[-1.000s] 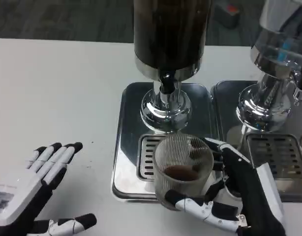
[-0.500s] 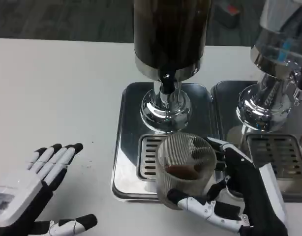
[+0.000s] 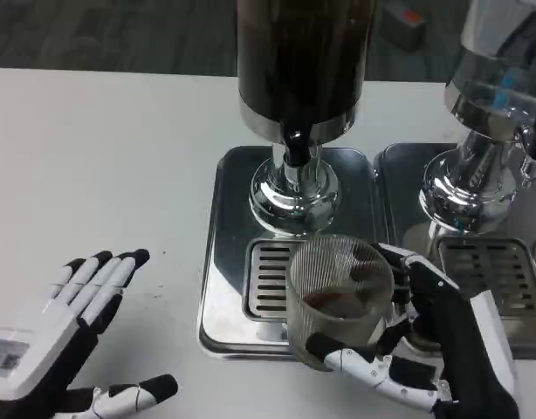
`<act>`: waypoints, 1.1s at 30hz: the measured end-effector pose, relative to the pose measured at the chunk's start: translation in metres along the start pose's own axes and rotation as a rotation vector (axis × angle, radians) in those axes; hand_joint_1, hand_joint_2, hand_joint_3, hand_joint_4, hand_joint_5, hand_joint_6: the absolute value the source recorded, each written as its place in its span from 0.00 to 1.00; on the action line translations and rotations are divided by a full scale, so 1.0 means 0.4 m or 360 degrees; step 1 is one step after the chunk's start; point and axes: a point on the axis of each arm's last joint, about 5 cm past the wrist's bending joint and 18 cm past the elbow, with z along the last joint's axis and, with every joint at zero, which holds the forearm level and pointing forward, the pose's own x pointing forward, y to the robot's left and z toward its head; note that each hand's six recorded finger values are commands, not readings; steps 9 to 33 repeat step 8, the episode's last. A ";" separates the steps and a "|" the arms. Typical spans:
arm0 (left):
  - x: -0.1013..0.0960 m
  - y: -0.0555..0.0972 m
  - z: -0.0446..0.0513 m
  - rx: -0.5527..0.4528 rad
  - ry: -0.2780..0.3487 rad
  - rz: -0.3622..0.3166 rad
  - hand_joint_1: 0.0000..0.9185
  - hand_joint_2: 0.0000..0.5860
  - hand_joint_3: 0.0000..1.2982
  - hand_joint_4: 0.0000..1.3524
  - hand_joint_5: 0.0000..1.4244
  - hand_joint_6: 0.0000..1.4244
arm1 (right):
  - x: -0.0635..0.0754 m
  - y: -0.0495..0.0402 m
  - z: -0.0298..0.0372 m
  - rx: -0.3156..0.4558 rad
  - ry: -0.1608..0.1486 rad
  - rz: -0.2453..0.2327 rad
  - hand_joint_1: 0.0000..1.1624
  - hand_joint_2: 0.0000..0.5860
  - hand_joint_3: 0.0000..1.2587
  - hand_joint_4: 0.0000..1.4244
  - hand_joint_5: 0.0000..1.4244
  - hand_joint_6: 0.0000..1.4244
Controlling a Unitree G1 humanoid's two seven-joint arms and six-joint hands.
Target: Grasp the cup under the faucet to collect the drink, then remove the cup.
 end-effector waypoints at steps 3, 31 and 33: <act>0.002 0.001 0.000 0.0000 -0.0003 0.0004 0.00 0.20 0.00 0.00 0.00 0.00 | 0.000 0.000 0.000 -0.0001 0.0001 -0.0002 0.80 0.39 0.32 0.40 0.45 0.66; 0.005 0.000 0.001 -0.0001 -0.0009 0.0005 0.00 0.20 0.00 0.00 0.00 0.00 | -0.001 -0.001 -0.001 -0.0001 0.0005 -0.0002 0.79 0.40 0.32 0.40 0.45 0.66; 0.005 0.000 0.001 -0.0001 -0.0009 0.0005 0.00 0.20 0.00 0.00 0.00 0.00 | -0.001 -0.001 -0.001 -0.0001 0.0005 -0.0002 0.79 0.40 0.32 0.40 0.45 0.66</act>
